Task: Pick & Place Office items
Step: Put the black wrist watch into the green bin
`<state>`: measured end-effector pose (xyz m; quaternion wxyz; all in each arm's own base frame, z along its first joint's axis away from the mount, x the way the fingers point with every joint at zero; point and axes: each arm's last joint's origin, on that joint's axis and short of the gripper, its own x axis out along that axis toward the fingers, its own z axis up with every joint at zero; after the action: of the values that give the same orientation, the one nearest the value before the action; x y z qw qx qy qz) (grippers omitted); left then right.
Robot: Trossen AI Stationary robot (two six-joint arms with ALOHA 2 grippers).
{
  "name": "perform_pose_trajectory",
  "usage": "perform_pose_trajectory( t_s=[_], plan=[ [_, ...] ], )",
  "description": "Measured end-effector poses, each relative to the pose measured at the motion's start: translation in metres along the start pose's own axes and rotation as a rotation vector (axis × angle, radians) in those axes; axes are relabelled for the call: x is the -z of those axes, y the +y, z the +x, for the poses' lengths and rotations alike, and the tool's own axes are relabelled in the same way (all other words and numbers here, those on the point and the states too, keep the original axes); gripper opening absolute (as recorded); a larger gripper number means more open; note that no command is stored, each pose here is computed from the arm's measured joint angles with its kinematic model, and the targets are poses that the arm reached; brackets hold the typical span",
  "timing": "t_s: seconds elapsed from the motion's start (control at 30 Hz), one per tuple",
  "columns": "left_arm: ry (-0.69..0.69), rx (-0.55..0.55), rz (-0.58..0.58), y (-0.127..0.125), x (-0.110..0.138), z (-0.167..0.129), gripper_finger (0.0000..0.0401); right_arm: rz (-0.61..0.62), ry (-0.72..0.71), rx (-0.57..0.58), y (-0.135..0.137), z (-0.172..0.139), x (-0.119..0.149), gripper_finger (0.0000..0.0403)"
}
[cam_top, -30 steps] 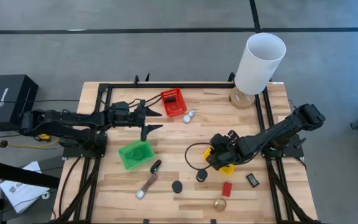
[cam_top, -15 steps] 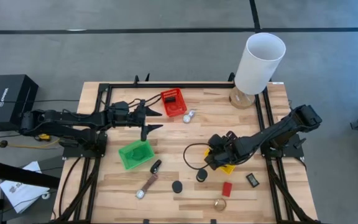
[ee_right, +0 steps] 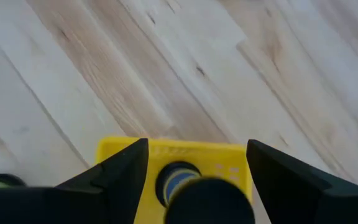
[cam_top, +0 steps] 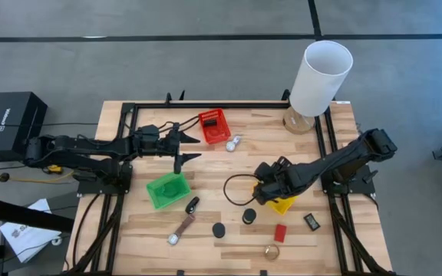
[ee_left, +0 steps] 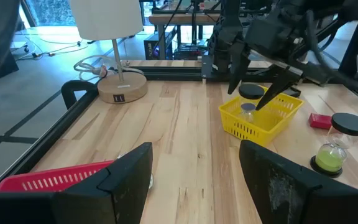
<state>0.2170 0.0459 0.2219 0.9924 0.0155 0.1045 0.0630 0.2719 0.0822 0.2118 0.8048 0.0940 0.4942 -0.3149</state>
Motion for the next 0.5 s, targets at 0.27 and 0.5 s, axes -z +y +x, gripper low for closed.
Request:
perform_pose_trajectory(
  t_s=[0.27, 0.5],
  plan=[
    [-0.001, 0.0, 0.0, 0.0, 0.0, 0.0, 0.0237, -0.093, -0.047, -0.051, 0.003, -0.025, -0.029, 0.0264],
    [-0.002, 0.0, 0.0, 0.0, 0.0, 0.0, 0.0237, -0.155, -0.078, -0.15, 0.008, -0.047, -0.047, 0.0264]
  ],
)
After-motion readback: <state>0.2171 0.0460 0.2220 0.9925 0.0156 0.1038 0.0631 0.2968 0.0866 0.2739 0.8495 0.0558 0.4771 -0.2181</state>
